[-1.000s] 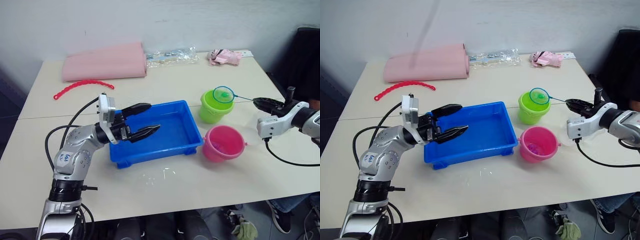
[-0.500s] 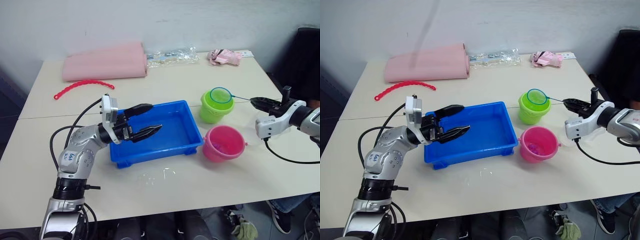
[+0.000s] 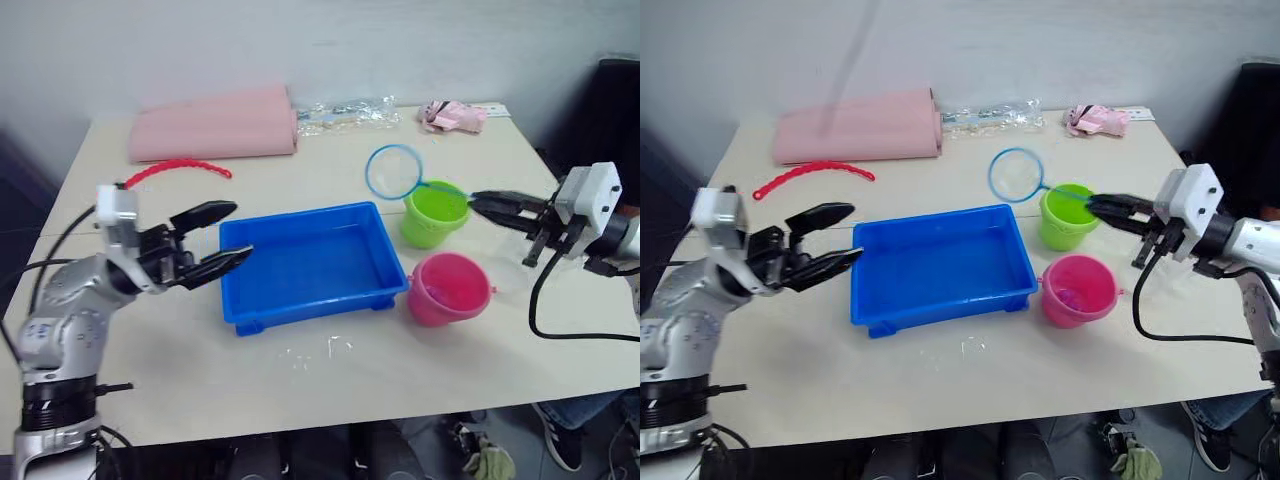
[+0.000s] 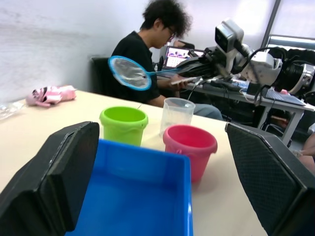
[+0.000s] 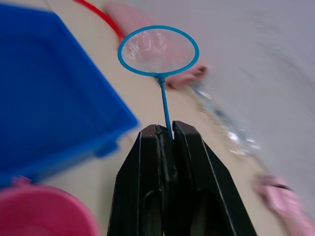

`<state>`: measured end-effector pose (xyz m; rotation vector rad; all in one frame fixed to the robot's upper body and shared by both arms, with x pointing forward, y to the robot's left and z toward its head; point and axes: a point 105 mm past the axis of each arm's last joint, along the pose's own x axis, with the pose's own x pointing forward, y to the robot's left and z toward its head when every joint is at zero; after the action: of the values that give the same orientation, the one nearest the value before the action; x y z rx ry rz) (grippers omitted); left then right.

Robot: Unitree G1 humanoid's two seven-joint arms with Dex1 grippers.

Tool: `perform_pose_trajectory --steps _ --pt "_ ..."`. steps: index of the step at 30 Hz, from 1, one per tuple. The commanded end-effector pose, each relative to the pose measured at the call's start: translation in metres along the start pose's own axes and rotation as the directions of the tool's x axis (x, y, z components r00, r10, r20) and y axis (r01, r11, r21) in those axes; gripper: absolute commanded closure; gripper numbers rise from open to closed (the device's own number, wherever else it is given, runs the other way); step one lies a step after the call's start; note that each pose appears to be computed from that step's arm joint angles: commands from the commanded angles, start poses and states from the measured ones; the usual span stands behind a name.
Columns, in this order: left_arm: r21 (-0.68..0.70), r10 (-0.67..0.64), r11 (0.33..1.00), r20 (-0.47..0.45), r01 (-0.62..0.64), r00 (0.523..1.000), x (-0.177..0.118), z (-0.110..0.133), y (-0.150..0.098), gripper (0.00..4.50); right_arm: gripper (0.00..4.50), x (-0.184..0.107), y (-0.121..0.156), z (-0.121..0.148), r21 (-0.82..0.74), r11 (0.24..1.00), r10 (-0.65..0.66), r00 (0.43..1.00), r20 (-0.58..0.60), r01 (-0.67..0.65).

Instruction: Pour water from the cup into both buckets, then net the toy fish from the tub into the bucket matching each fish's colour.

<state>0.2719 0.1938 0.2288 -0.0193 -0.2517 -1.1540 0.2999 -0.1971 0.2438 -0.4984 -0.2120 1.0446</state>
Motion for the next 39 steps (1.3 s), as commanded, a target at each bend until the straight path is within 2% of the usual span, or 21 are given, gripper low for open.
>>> perform_pose_trajectory --steps 1,5,7,10,14,17,19,22,25,28,30,32,33,34,36,38,39 --pt "0.094 -0.030 0.995 -0.005 0.030 1.000 -0.016 0.021 -0.012 0.03 4.50 0.024 0.041 0.018 0.081 0.969 0.228 0.969 0.091 -0.235" --pt "0.114 -0.039 0.992 -0.158 0.057 0.987 -0.041 0.003 -0.030 0.03 4.50 0.046 0.082 0.014 0.130 0.901 0.400 0.908 0.126 -0.414" --pt "0.123 -0.049 0.990 -0.193 0.074 0.980 -0.049 -0.002 -0.039 0.03 4.50 0.054 0.094 0.011 0.140 0.880 0.436 0.890 0.138 -0.453" --pt "0.151 -0.038 0.985 -0.287 0.085 0.957 -0.071 -0.022 -0.054 0.03 4.50 0.066 0.133 -0.018 0.163 0.823 0.533 0.839 0.114 -0.545" --pt "0.059 -0.150 0.980 -0.399 0.188 0.904 -0.083 -0.046 -0.088 0.03 4.50 0.069 0.159 -0.056 0.201 0.791 0.586 0.810 0.024 -0.578" --pt "-0.002 -0.193 0.977 -0.434 0.213 0.880 -0.088 -0.057 -0.104 0.03 4.50 0.069 0.169 -0.078 0.171 0.782 0.614 0.788 -0.046 -0.599" --pt "-0.031 -0.200 0.978 -0.440 0.207 0.876 -0.089 -0.062 -0.110 0.03 4.50 0.074 0.172 -0.088 0.170 0.791 0.603 0.796 -0.054 -0.588" --pt "-0.046 -0.187 0.982 -0.433 0.185 0.882 -0.087 -0.065 -0.113 0.03 4.50 0.085 0.176 -0.096 0.183 0.806 0.578 0.815 -0.043 -0.563" --pt "-0.053 -0.182 0.983 -0.425 0.176 0.886 -0.084 -0.066 -0.112 0.03 4.50 0.088 0.188 -0.108 0.163 0.788 0.608 0.791 -0.060 -0.594" --pt "-0.056 -0.182 0.983 -0.425 0.175 0.887 -0.083 -0.065 -0.110 0.03 4.50 0.092 0.181 -0.109 0.190 0.812 0.569 0.821 -0.044 -0.552" --pt "-0.056 -0.173 0.985 -0.430 0.165 0.886 -0.084 -0.065 -0.107 0.00 3.68 0.089 0.177 -0.106 0.203 0.806 0.572 0.819 -0.033 -0.555" --pt "-0.055 -0.158 0.987 -0.436 0.149 0.886 -0.087 -0.066 -0.104 0.00 3.33 0.085 0.172 -0.102 0.186 0.814 0.563 0.826 -0.024 -0.550" --pt "-0.056 -0.148 0.989 -0.437 0.138 0.887 -0.088 -0.066 -0.103 0.00 2.80 0.083 0.170 -0.098 0.176 0.816 0.561 0.827 -0.016 -0.550" --pt "-0.056 -0.136 0.991 -0.437 0.124 0.889 -0.089 -0.066 -0.101 0.00 2.51 0.080 0.168 -0.093 0.175 0.813 0.565 0.825 -0.005 -0.555" --pt "-0.058 -0.101 0.995 -0.434 0.083 0.895 -0.092 -0.066 -0.098 0.00 1.64 0.070 0.169 -0.081 0.161 0.793 0.593 0.805 0.021 -0.588" --pt "-0.030 -0.043 0.999 -0.436 0.033 0.899 -0.096 -0.065 -0.091 0.00 0.83 0.060 0.164 -0.070 0.147 0.801 0.581 0.813 0.038 -0.580" --pt "-0.006 -0.007 1.000 -0.442 0.005 0.897 -0.098 -0.065 -0.088 0.00 0.23 0.055 0.163 -0.065 0.143 0.801 0.581 0.813 0.046 -0.581"
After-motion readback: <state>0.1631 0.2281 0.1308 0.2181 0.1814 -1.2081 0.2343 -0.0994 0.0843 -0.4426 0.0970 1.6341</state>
